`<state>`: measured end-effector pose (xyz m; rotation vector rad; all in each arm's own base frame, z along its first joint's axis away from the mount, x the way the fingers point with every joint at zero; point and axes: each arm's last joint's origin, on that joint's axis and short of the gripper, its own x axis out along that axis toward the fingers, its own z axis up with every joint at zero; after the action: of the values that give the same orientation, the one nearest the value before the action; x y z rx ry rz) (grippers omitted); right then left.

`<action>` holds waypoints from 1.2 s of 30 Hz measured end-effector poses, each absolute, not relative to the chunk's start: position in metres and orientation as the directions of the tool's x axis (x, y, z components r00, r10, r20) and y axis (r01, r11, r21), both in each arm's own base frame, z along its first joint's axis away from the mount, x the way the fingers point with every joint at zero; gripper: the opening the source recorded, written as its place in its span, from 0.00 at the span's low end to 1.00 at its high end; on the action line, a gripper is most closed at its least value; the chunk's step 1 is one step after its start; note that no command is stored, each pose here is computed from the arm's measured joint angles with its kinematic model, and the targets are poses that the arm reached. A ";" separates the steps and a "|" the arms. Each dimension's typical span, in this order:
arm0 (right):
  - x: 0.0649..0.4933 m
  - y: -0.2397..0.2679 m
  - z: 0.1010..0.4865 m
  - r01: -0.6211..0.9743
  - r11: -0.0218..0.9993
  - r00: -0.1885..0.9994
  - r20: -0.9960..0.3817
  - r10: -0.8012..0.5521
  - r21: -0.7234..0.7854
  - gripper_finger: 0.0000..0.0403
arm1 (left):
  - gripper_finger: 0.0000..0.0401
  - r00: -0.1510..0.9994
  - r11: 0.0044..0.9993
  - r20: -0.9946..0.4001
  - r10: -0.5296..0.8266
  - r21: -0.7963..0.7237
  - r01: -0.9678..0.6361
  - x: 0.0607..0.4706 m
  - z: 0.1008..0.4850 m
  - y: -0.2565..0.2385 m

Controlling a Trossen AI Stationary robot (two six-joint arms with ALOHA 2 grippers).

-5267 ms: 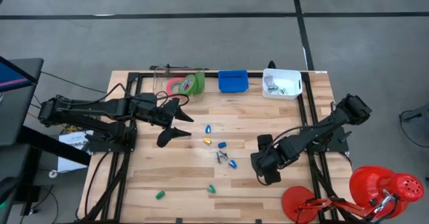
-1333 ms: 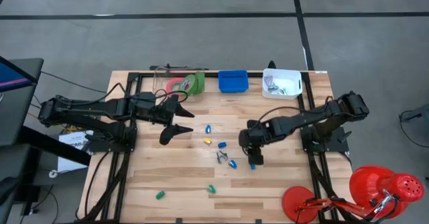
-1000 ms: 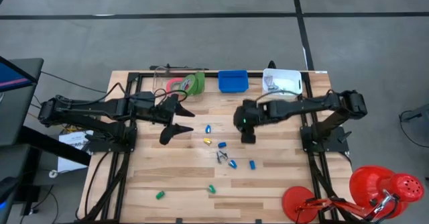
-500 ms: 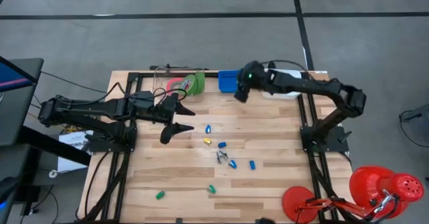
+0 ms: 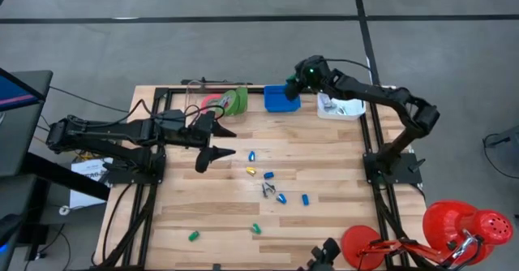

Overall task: Pick and place Stapler, Stapler remover, tape
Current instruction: Put the green stapler into the blue bin, then put the blue stapler into the blue bin

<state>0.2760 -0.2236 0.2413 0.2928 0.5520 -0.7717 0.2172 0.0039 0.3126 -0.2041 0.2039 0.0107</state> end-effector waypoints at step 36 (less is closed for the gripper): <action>0.323 -0.204 0.288 0.482 0.875 0.662 -0.674 -0.328 0.047 0.66 | 0.68 0.982 0.980 -0.179 0.059 -0.177 -0.092 0.218 0.315 0.006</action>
<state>0.3234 -0.2045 0.2876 0.2304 0.7128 -0.4626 0.2180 0.0059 0.3147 -0.1863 0.1735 0.0764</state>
